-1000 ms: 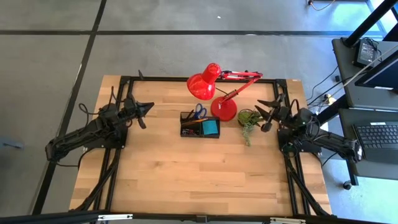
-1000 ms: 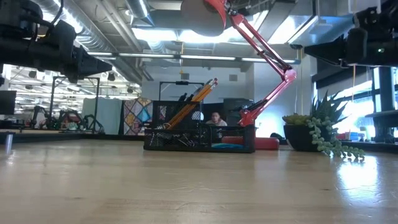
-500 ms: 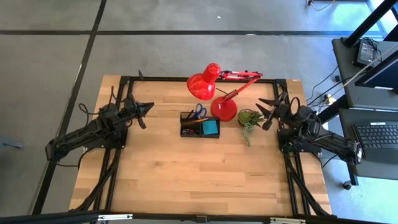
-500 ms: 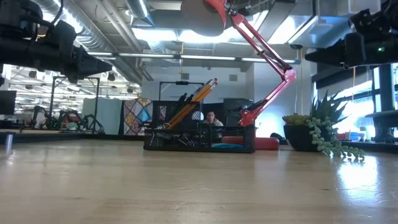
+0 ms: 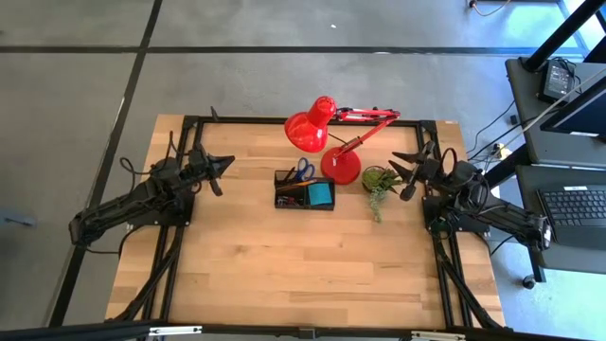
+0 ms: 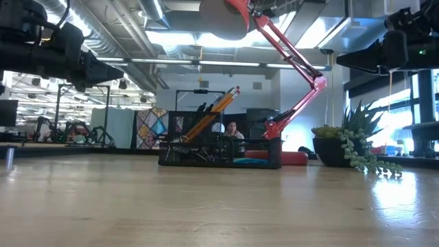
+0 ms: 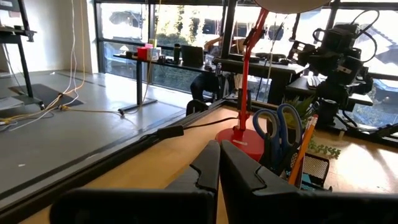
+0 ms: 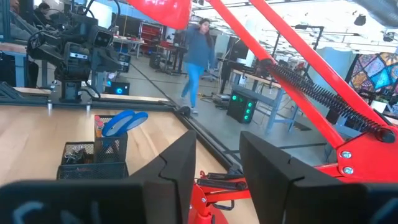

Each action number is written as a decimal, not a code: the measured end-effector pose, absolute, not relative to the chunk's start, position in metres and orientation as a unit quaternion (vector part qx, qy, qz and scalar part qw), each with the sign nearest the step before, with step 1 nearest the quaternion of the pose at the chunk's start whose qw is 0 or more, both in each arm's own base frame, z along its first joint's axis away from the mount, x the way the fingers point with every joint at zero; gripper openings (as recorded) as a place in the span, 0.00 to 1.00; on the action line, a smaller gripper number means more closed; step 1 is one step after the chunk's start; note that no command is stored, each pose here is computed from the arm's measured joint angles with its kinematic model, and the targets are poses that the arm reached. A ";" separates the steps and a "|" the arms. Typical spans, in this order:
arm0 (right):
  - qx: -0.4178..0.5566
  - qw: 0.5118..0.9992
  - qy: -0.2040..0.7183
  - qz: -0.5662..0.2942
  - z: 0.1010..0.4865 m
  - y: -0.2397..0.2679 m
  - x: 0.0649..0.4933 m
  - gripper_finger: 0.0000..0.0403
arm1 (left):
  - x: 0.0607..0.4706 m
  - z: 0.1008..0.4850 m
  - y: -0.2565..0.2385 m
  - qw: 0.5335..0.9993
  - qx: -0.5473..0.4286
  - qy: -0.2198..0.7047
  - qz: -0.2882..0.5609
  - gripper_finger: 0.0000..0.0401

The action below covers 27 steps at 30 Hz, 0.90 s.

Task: Pick and place office supplies into organizer
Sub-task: Return to Home Position

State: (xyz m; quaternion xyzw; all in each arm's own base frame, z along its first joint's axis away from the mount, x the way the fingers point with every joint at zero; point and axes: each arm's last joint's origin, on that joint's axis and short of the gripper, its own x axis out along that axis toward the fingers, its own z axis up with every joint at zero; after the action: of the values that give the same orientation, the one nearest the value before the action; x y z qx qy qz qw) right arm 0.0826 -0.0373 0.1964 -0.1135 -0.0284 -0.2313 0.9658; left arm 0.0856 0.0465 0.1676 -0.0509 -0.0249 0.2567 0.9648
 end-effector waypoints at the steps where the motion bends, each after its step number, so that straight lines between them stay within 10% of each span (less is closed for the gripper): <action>1: -0.113 0.966 -0.029 -0.231 0.196 -0.037 0.083 0.32 | 0.086 0.168 0.047 0.965 -0.051 -0.025 0.257 0.02; 27: -0.110 0.964 -0.070 -0.233 0.183 -0.039 0.087 0.32 | 0.086 0.168 0.047 0.965 -0.051 -0.025 0.257 0.01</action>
State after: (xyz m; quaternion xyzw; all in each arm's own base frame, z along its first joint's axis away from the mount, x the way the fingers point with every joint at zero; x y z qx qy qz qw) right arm 0.0871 -0.0392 0.1833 -0.1097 -0.0697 -0.2332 0.9637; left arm 0.0856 0.0466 0.1677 -0.0506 -0.0250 0.2570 0.9648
